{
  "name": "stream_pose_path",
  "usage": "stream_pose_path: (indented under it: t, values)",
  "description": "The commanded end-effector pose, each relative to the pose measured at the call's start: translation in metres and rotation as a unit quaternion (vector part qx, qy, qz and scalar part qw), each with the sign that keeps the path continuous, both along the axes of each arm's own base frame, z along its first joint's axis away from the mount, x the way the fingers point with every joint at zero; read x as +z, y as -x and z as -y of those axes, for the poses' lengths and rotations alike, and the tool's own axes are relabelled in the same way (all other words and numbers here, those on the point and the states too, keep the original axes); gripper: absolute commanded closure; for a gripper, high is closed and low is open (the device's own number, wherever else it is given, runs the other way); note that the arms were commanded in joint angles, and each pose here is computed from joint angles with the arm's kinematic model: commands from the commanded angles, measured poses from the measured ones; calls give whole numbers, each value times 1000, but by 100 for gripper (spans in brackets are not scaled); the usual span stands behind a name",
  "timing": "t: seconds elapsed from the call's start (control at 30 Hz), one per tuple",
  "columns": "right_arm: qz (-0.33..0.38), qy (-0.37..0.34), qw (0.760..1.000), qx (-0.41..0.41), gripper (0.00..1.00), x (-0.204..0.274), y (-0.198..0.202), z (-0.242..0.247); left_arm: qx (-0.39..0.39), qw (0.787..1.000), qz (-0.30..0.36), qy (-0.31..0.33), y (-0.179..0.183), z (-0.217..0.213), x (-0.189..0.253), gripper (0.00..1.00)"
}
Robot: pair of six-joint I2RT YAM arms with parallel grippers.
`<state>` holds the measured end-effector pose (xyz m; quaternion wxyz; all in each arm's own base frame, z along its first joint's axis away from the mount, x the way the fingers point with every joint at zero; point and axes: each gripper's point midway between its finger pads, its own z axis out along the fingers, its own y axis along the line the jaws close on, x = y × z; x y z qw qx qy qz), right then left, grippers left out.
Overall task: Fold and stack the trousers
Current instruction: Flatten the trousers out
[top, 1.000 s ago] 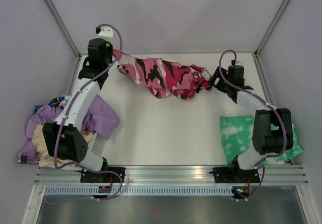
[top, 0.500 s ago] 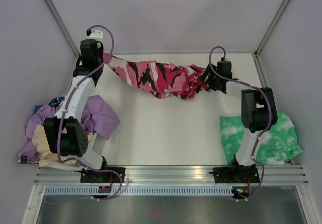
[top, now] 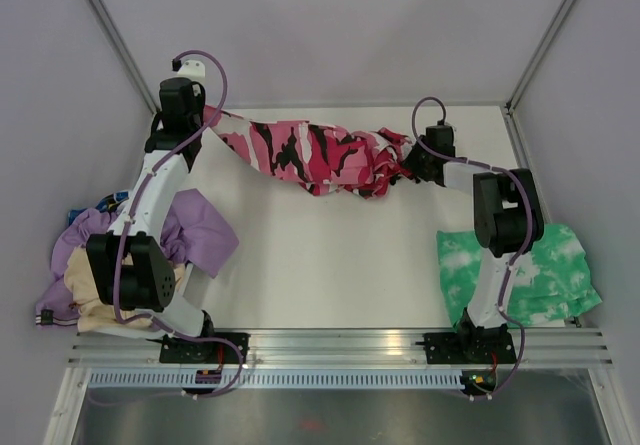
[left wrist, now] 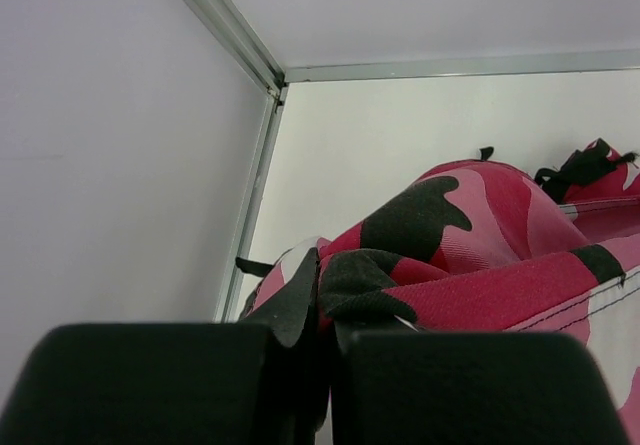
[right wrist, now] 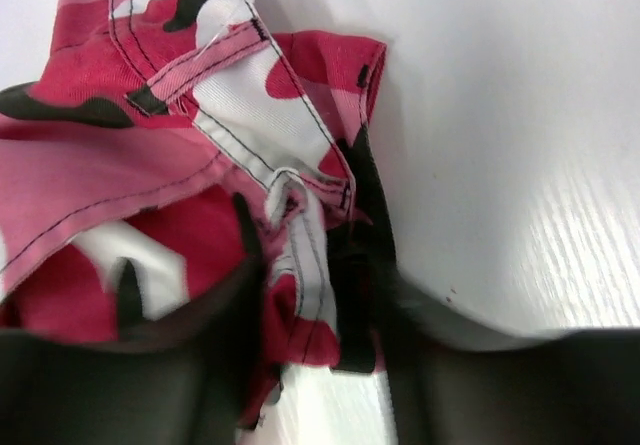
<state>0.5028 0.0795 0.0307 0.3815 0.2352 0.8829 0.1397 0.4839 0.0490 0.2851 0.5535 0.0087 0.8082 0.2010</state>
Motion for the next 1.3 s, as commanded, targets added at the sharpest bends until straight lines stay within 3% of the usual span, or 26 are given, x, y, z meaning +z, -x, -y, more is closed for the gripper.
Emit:
stream_pose_path:
  t: [0.0, 0.03, 0.1, 0.13, 0.2, 0.3, 0.37, 0.4, 0.43, 0.5, 0.63, 0.7, 0.73, 0.87, 1.0, 1.27]
  values:
    - [-10, -5, 1000, 4, 55, -15, -8, -7, 2, 999, 32, -17, 2, -6, 28, 98]
    - [-7, 0, 1000, 7, 73, -14, -14, -7, 0, 999, 31, -18, 2, -6, 27, 98]
    - [-11, 14, 1000, 5, 95, -8, -17, -3, 0, 999, 33, -19, 1, -6, 30, 98]
    - [1, 19, 1000, 4, 100, 10, -23, -1, -3, 999, 33, -18, 1, -5, 31, 98]
    - [16, 42, 999, 12, 100, 35, -25, 3, -7, 999, 42, -10, 0, -3, 41, 98]
    - [86, 79, 993, 14, 100, 117, -35, 13, -24, 997, 72, 27, -2, 6, 69, 98]
    - [166, 97, 981, 9, 100, 201, -39, 19, -38, 991, 113, 61, -3, 13, 104, 98]
    - [219, 111, 969, 9, 100, 258, -36, 22, -46, 987, 130, 78, -2, 17, 117, 98]
    - [245, 117, 962, 9, 100, 286, -33, 24, -47, 982, 161, 88, 1, 16, 144, 98]
    - [317, 130, 939, 11, 100, 364, -18, 27, -63, 976, 148, 144, 0, 12, 140, 98]
    - [418, 142, 897, 20, 100, 453, 17, 27, -36, 974, 143, 175, 6, 4, 137, 98]
    - [440, 149, 886, 15, 100, 471, 29, 30, -32, 973, 147, 176, 12, 3, 133, 98]
    - [438, 156, 885, 14, 100, 473, 31, 32, -20, 975, 125, 182, 13, 2, 108, 98]
    - [411, 178, 894, 2, 100, 465, 41, 43, -7, 976, 121, 183, 34, -3, 81, 98]
    - [375, 200, 905, -6, 100, 438, 44, 56, 11, 974, 143, 173, 53, -22, 86, 98]
    - [313, 225, 923, -15, 98, 394, 52, 79, 14, 975, 111, 190, 67, -25, 61, 98]
